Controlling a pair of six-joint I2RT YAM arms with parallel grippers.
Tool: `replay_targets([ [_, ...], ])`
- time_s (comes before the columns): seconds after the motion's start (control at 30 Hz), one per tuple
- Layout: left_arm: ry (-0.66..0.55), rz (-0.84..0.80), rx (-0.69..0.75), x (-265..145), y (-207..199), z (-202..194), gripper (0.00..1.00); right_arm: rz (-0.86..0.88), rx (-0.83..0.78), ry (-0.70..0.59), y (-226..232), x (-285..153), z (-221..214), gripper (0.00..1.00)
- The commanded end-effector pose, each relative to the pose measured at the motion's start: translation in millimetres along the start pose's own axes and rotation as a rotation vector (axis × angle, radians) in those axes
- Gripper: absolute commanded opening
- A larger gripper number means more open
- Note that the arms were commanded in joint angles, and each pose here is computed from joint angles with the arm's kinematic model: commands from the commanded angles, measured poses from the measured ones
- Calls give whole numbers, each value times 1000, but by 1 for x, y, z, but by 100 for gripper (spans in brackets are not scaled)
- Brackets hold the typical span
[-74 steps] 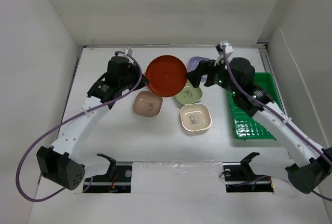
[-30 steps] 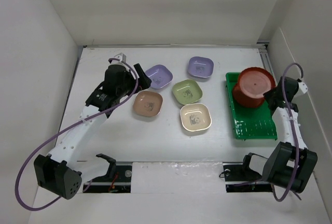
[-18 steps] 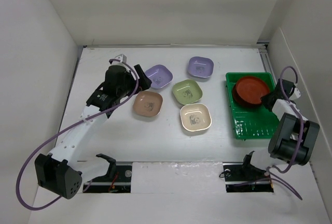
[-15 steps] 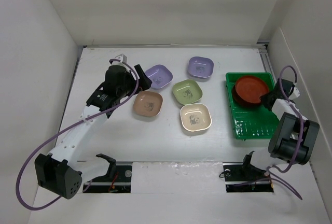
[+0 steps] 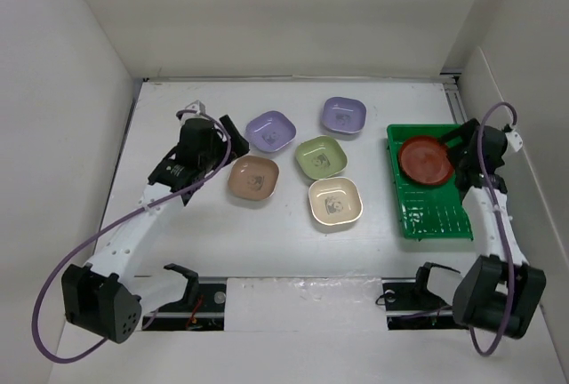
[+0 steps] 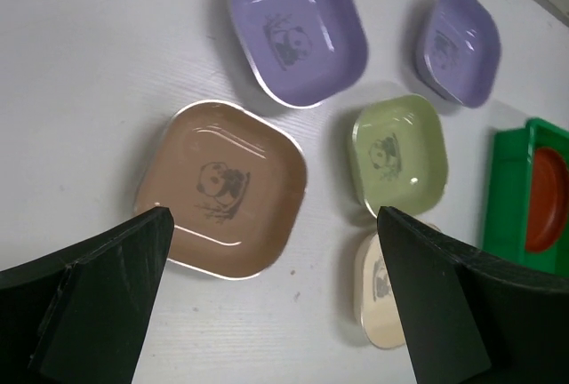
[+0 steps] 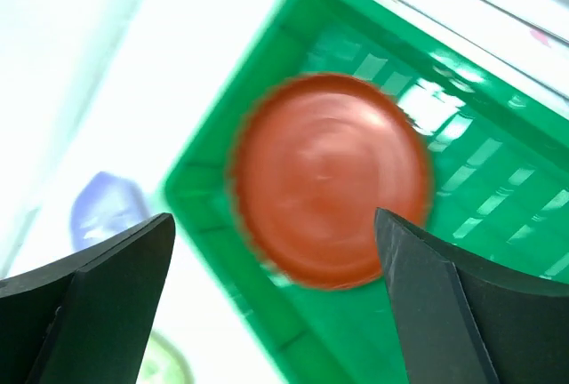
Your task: Place the plates into the plastic bin on the countertop
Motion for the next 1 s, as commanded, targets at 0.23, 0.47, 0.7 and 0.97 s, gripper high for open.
replay_targets([
  [0.23,60,261,-122,31,50,-59,100,509,-327,145,88,-111,-57,99],
  [0.47,107,312,-134,50,56,-72,100,731,-530,429,103,-141,-130,99],
  [0.7,65,318,-182,41,59,-75,100,731,-711,578,136,-169,-241,98],
  [0.97,18,187,-132,1,42,-45,100,541,-841,607,148,-129,-348,94],
])
Point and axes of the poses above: each gripper's point midway between its finger pads, its own x axis out along the fingers, its own y axis along the line the jaws close on, z = x × y, the point moved 9 cm from there along -x, back along the fingers, and after that the axes turned 10 degrees about x, right-handed, at the moved point
